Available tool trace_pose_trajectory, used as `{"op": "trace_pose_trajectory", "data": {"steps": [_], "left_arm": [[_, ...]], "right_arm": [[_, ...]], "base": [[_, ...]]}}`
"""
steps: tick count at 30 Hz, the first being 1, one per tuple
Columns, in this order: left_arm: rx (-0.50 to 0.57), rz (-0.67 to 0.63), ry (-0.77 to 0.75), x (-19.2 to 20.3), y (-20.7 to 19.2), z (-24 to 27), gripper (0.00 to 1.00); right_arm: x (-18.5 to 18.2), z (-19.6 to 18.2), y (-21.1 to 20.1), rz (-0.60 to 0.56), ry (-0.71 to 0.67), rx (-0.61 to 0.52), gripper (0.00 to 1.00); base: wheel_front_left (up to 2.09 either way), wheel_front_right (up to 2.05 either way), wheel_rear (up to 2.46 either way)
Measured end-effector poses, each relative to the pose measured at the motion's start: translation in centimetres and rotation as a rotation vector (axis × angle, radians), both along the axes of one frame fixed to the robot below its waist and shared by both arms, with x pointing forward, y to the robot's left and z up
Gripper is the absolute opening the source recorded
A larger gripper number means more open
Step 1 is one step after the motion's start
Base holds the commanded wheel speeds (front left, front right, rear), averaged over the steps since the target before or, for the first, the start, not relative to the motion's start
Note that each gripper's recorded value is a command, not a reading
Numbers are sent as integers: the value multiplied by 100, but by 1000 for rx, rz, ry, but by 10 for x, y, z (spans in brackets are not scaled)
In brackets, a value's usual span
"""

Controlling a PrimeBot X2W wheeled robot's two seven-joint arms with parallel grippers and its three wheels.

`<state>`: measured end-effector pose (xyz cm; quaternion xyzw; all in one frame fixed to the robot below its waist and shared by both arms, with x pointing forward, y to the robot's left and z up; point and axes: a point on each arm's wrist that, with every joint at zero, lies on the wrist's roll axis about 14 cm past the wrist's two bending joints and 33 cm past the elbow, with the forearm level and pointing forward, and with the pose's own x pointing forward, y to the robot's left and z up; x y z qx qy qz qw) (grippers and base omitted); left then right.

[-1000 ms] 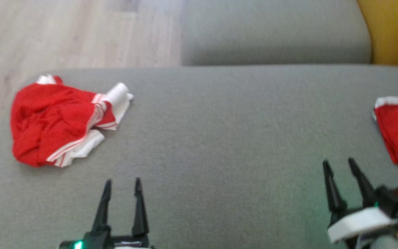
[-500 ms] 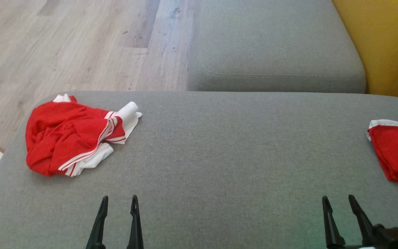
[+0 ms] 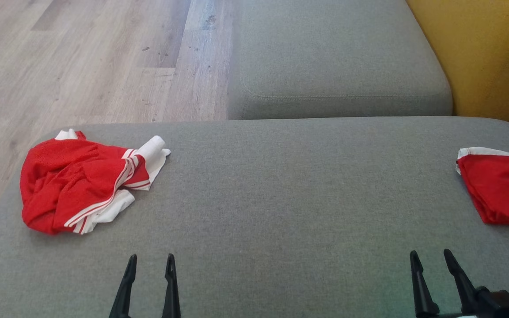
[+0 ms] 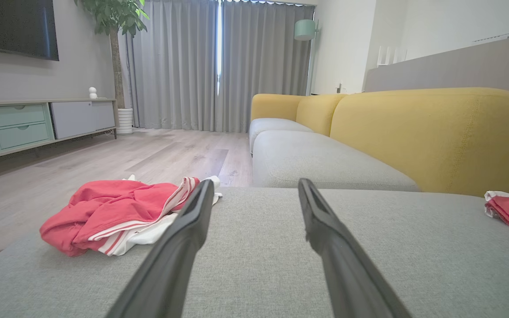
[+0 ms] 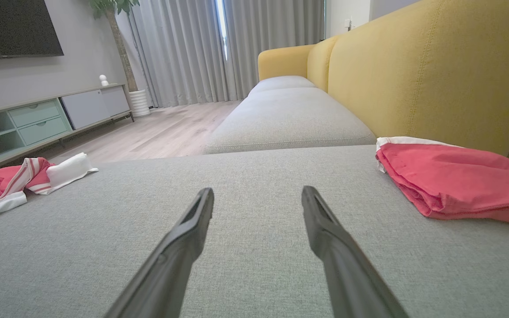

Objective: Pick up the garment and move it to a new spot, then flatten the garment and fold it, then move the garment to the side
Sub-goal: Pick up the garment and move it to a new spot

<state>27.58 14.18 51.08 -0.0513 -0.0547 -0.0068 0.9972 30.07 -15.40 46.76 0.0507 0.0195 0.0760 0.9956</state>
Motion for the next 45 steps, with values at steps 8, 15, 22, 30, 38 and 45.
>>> {"op": "trace_pose_trajectory", "data": {"steps": [8, 15, 22, 30, 38, 45], "left_arm": [[-1, 16, -1, -1, 5, 0, 100], [2, 96, 11, -11, 24, -5, 100], [-13, 223, 28, -30, 54, -10, 100], [-17, 411, 38, -60, 95, -13, 100], [2, 518, 59, -69, 114, -11, 100], [78, 468, -3, -45, 122, 12, 100]], "right_arm": [[1, 0, 2, 7, 0, -1, 100], [7, -3, 22, 78, 18, -11, 100], [23, -1, 60, 207, 19, -20, 100], [37, -1, 116, 382, 24, -23, 100], [52, -8, 145, 476, 43, -14, 100], [57, -22, 137, 487, 78, -49, 100]], "base": [[0, 0, 0], [0, 0, 0], [0, 0, 0], [0, 0, 0], [0, 0, 0], [0, 0, 0]]}}
